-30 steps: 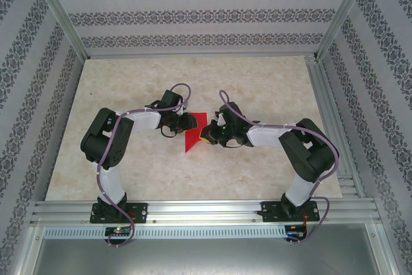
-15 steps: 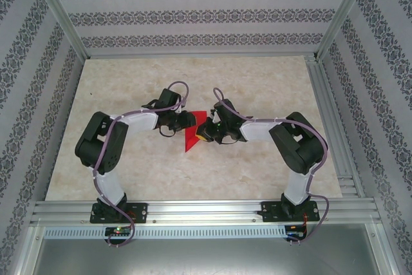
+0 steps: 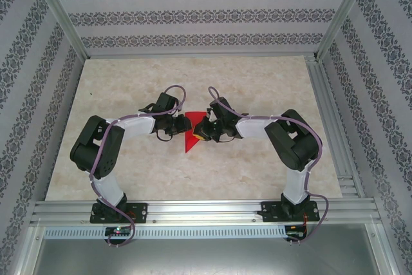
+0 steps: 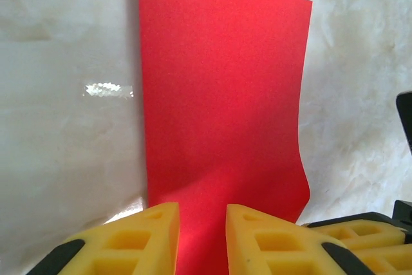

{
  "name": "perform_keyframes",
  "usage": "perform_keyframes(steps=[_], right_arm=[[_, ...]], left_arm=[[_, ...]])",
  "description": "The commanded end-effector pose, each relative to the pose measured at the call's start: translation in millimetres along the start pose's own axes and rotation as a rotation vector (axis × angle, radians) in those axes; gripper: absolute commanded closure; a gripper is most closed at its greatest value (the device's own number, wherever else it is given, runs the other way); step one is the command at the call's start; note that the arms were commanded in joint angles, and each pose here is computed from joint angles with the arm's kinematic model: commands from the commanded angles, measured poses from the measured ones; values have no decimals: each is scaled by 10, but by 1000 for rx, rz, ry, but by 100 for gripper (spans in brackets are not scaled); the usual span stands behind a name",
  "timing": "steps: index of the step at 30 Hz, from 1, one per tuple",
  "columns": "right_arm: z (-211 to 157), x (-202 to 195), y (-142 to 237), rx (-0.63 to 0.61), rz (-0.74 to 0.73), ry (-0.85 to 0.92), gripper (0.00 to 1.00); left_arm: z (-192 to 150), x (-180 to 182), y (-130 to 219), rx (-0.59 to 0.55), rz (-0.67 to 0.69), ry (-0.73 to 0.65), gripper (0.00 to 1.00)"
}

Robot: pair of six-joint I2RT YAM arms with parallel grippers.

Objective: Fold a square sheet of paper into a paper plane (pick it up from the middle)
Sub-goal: Third fold the triangle at the center of the table.

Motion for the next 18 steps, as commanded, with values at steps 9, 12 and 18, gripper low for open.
perform_keyframes(steps=[9, 12, 18], right_arm=[[58, -12, -124, 2, -23, 27, 89], [71, 1, -130, -2, -17, 31, 89], [97, -21, -144, -12, -18, 22, 89]], left_arm=[[-27, 28, 130, -38, 54, -5, 76], [-40, 35, 156, -41, 61, -5, 75], [-91, 40, 196, -45, 48, -7, 75]])
Point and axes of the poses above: each hand's point on the last joint's axis, 136 mm out from that joint toward the fingers, its own y axis back along the fingers, its own x axis along the line the jaws close on, z = x × y, the point moved 4 cm from there along y, back along the fingers, and after that the axes turned 5 degrees about -y, right-handed, at the moved point
